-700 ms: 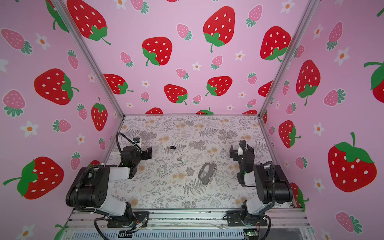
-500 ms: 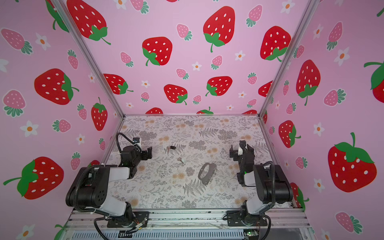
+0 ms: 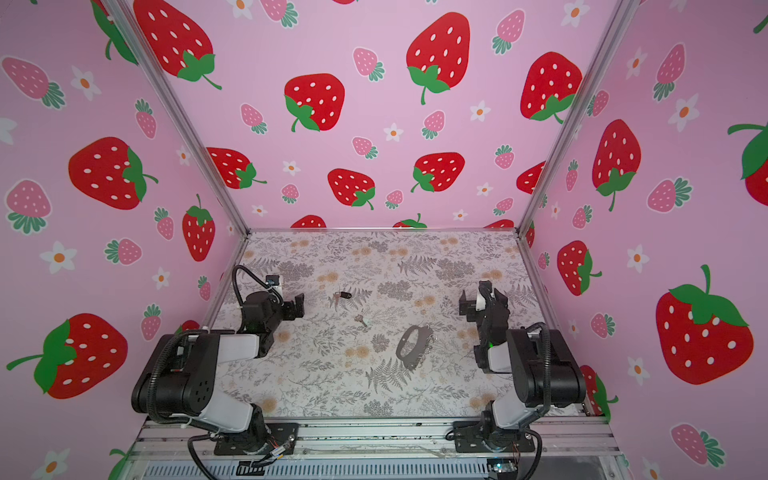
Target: Put the keys on the keyring
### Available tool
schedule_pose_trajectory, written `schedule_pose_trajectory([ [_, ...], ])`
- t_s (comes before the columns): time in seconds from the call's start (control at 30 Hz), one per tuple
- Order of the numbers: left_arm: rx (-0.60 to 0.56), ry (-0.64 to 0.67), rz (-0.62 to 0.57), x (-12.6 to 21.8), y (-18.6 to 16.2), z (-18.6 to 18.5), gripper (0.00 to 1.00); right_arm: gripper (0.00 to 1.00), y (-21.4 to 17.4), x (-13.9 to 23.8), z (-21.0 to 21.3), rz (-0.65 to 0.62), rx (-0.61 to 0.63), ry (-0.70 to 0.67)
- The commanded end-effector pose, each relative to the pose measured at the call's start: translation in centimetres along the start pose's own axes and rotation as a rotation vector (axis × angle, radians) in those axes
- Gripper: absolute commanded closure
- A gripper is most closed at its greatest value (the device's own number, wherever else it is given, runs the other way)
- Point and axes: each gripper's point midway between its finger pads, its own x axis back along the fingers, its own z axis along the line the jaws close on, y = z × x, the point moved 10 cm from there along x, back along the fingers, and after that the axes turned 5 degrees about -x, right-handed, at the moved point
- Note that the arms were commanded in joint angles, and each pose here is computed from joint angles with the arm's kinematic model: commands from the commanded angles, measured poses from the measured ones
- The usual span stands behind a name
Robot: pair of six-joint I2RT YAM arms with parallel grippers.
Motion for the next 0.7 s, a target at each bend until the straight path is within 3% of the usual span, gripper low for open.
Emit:
schedule_pose_trajectory([
  [0.0,0.014,0.017,-0.024,-0.4,0.8,0.3,0.01,0.01,0.4,-0.3,-0.2,-0.017,-0.024,-0.016],
  [0.27,0.022,-0.012,-0.036,0.0,1.2,0.4,0.00,0.01,1.3,1.1,-0.4,-0.081,-0.039,-0.041],
  [0.43,0.023,-0.008,-0.016,1.8,4.1,0.6,0.03,0.00,4.6,1.6,-0.4,-0.067,-0.050,-0.033],
  [0.53,0.046,-0.034,0.028,3.8,6.4,0.0,0.06,0.06,7.4,2.0,0.3,-0.023,-0.080,0.049],
  [0.67,-0.089,-0.188,-0.018,6.9,8.2,-3.8,0.05,0.08,10.5,3.9,2.2,0.070,-0.097,0.164],
])
